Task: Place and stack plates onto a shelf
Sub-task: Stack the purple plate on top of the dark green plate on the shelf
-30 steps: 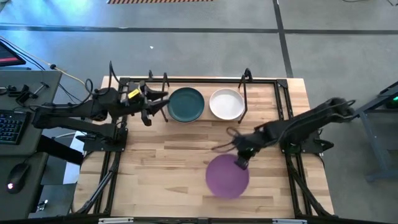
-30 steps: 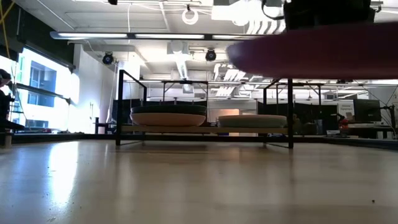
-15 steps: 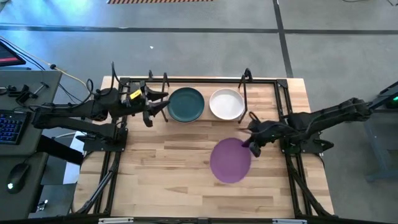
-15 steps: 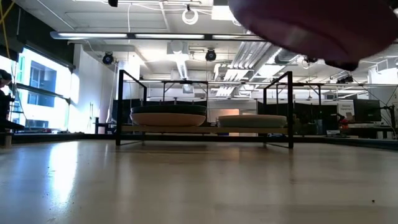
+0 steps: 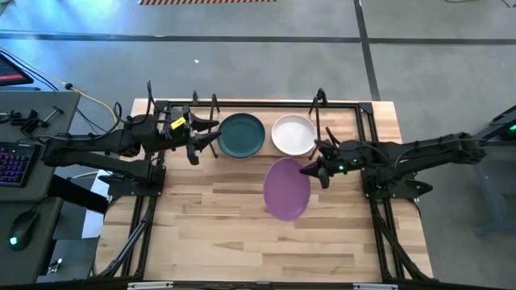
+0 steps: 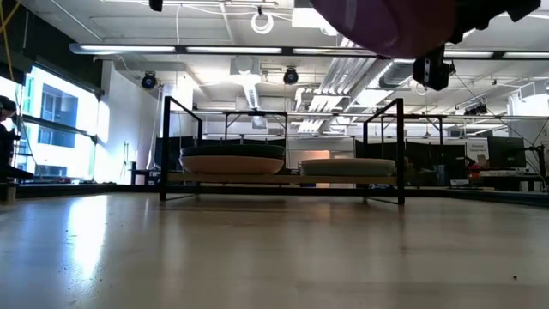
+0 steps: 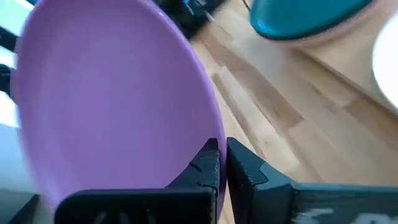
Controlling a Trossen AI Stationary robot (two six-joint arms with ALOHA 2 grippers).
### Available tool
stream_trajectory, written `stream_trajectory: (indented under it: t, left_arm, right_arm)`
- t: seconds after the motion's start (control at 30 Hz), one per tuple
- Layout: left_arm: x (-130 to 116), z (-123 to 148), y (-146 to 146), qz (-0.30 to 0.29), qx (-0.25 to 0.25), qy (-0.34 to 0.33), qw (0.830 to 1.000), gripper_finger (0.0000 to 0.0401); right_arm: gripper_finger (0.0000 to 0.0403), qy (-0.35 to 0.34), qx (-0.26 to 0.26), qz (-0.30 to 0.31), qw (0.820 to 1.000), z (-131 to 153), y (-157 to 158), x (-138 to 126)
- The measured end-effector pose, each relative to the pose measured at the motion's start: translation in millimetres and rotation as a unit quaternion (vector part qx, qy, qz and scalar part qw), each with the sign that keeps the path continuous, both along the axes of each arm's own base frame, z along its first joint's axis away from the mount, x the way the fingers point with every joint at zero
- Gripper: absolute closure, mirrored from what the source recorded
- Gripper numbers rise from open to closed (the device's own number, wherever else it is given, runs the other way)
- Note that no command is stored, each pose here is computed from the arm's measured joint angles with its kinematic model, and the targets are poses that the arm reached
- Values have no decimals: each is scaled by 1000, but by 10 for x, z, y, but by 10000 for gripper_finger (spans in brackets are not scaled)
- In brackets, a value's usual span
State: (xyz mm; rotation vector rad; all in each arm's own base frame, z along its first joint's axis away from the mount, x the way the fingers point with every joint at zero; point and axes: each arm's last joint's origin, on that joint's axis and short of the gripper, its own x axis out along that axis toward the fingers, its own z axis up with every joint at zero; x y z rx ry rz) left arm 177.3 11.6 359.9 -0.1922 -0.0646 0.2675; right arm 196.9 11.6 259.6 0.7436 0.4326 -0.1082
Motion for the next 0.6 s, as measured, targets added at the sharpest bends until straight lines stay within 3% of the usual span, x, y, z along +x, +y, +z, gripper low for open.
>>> stream_trajectory:
  t: [0.1, 0.3, 0.43, 0.6]
  left_arm:
    - [-1, 18, 0, 0, 0, -9, 1000, 231]
    - [-9, 98, 0, 0, 2, -51, 999, 231]
    - [-14, 132, 0, 1, 15, -65, 998, 231]
    - [-19, 154, 0, 3, 22, -75, 997, 231]
  right_arm:
    - [402, 35, 3, -18, 999, 98, -54, 97]
    - [402, 74, -48, -39, 995, 422, -422, 556]
    - [403, 115, -73, -50, 989, 457, -795, 911]
    - [403, 175, -53, -103, 978, 330, -1356, 1334]
